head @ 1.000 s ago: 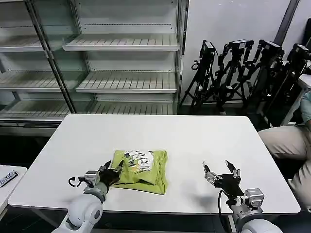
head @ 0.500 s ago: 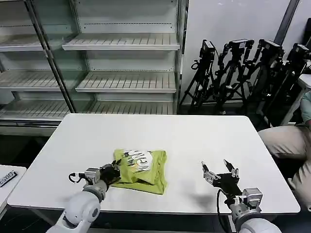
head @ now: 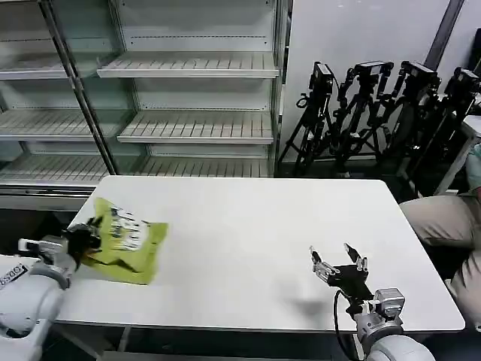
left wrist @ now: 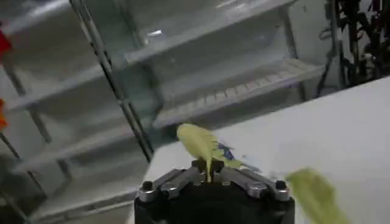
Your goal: Fold and organize the clothes.
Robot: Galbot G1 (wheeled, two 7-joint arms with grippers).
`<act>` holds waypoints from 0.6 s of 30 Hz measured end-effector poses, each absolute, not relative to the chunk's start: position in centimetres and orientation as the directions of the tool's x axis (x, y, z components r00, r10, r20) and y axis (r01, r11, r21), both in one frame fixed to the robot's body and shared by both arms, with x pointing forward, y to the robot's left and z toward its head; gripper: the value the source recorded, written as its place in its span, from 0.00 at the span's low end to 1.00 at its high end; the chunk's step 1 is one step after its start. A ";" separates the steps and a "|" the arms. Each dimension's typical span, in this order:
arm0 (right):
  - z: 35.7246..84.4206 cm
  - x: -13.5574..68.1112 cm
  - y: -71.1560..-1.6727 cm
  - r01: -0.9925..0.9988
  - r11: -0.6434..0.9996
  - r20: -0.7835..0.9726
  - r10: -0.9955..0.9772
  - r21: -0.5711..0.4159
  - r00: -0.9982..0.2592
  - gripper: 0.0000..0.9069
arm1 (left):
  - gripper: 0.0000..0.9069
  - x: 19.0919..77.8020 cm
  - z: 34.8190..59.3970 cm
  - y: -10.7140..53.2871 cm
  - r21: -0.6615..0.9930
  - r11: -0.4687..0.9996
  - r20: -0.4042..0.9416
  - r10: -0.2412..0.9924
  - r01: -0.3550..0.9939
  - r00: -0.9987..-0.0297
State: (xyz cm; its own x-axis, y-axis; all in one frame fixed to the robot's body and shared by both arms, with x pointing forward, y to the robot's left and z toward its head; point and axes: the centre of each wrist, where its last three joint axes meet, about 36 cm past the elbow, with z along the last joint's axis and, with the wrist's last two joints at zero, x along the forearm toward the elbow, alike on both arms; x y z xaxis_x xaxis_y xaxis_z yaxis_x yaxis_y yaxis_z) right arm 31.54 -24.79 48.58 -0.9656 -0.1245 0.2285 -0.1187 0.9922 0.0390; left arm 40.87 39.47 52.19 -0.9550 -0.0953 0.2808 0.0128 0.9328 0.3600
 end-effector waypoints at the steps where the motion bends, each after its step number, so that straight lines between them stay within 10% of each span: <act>1: 48.6 31.5 -24.8 -0.118 0.992 0.229 -0.123 0.038 -0.966 1.00 | 0.01 40.7 52.6 39.2 0.368 0.929 0.270 -0.088 0.018 -0.959; 18: 49.0 31.1 -25.5 -0.107 0.994 0.208 -0.104 -0.002 -0.973 1.00 | 0.02 37.6 45.8 17.6 0.153 0.940 0.315 0.245 0.304 -0.917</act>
